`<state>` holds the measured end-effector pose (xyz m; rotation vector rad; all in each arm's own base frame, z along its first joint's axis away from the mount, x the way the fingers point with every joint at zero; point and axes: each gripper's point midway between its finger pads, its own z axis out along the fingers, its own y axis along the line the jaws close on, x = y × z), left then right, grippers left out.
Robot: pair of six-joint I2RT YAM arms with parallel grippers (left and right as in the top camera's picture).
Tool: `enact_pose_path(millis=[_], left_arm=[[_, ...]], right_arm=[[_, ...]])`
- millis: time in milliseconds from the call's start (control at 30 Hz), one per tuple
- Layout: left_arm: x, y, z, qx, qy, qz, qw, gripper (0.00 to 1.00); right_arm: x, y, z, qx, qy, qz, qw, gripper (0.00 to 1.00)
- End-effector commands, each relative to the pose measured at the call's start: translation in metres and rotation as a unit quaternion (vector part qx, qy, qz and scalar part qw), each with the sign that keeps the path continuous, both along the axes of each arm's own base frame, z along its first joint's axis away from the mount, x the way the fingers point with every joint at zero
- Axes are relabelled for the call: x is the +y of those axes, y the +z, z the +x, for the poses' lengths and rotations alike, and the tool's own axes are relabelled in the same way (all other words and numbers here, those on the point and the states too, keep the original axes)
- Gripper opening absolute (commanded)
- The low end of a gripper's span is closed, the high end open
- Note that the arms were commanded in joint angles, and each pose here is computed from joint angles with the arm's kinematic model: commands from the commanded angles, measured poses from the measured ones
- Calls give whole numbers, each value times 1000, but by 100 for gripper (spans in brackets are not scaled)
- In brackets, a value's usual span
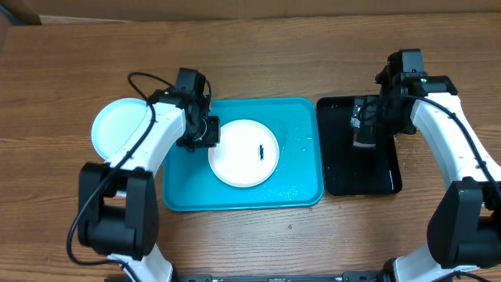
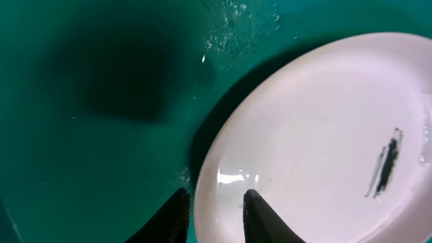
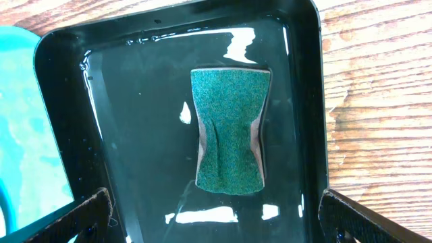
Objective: Clean dirty plates on tray and stack at the side
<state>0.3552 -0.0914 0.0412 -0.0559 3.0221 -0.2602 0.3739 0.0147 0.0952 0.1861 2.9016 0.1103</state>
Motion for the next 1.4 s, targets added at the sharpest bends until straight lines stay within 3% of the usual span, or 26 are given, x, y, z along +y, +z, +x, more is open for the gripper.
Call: enact_pose_path(millis=[0,300,433,567,900,1167,1233,1267,1333,1367], left_arm=[[-4,-13,-2,15,-13,-9,1000,29],[-3,-23,-10,27,-12,-7,1000,27],[-2,-29,-14,29,-12,-8,999,21],[-3,-29,-14,29,-12,-9,999,4],[7,-31,-22,59,88,10,994,4],[2,-30,-22,61,86,-3,994,6],[2,-30,-21,59,86,-3,995,18],[2,-30,-21,58,86,-2,995,19],[2,-30,-21,59,86,-1,995,19],[2,-30,-21,59,86,-1,995,15]], right_arm=[[-2,4,2,-6,-2,-3,1000,100],[-2,4,2,-7,-2,-3,1000,100],[-2,4,2,-6,-2,-3,1000,100],[-2,4,2,-7,-2,-3,1000,100],[-2,4,2,-6,-2,-3,1000,100],[-2,4,2,-7,-2,-3,1000,100],[-2,4,2,-7,-2,-3,1000,100],[-2,4,2,-7,-2,-3,1000,100],[-2,4,2,-6,-2,-3,1000,100],[-2,4,2,-6,-2,-3,1000,100]])
